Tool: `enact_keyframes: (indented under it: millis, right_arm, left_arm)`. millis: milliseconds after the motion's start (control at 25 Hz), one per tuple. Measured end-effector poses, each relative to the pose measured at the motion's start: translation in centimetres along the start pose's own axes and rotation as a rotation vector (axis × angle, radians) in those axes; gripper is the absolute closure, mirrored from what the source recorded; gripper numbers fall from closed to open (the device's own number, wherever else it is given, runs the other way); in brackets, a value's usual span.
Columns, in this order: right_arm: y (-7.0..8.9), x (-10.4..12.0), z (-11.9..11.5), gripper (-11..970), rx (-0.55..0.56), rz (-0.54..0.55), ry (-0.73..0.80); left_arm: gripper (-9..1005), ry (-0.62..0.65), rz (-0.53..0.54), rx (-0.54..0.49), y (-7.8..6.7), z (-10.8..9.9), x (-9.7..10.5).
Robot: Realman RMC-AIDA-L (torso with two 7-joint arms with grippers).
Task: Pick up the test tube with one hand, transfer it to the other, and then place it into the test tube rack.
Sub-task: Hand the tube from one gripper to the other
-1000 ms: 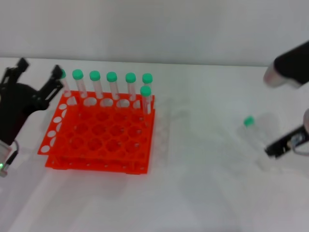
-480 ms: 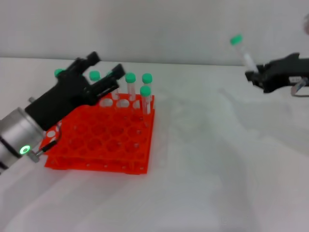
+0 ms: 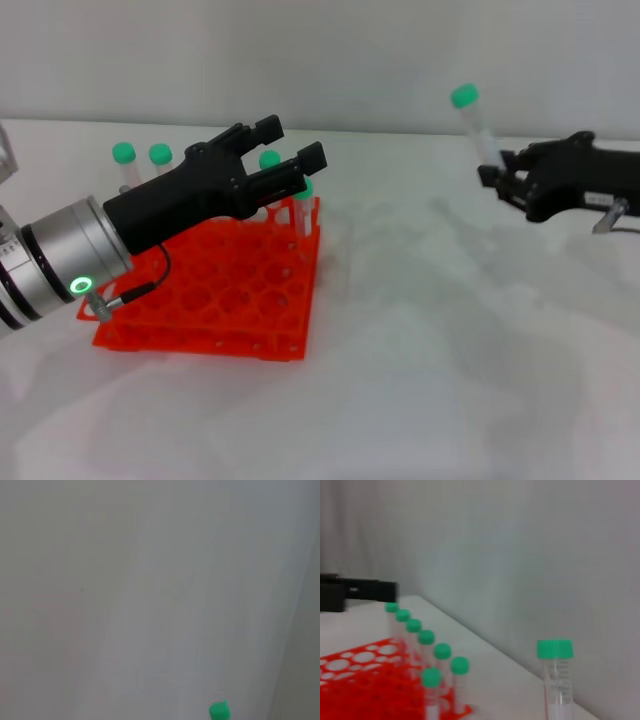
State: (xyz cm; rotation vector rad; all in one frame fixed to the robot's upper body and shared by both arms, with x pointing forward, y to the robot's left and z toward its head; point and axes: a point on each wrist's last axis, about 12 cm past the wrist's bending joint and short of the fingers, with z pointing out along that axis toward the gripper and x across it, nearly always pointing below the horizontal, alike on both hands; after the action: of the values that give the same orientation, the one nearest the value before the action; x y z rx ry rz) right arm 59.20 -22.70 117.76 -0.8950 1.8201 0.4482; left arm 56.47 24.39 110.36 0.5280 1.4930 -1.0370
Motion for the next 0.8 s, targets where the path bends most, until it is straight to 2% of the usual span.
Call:
enact_keyframes:
  millis: [280, 480, 680, 760, 800]
  right_arm:
    - [1.5, 0.8, 0.5, 752, -0.131, -0.011, -0.075]
    - [3.2, 0.4, 1.6, 751, -0.198, -0.042, -0.076]
    - [4.1, -0.4, 2.3, 749, -0.229, -0.061, -0.089]
    - [4.2, -0.7, 2.6, 748, -0.233, -0.060, -0.098]
    - [4.2, -0.7, 2.6, 748, -0.233, -0.060, -0.098]
  left_arm:
    - [103, 0.006, -0.034, 0.010, 0.1, 0.5, -0.3]
    - [103, 0.038, -0.039, 0.025, 0.0, 1.5, -0.2]
    - [103, 0.066, -0.032, 0.049, -0.3, 2.3, -0.1]
    - [280, 0.073, -0.031, 0.056, -0.4, 2.5, 0.0]
    - [284, 0.078, -0.031, 0.060, -0.5, 2.5, 0.1]
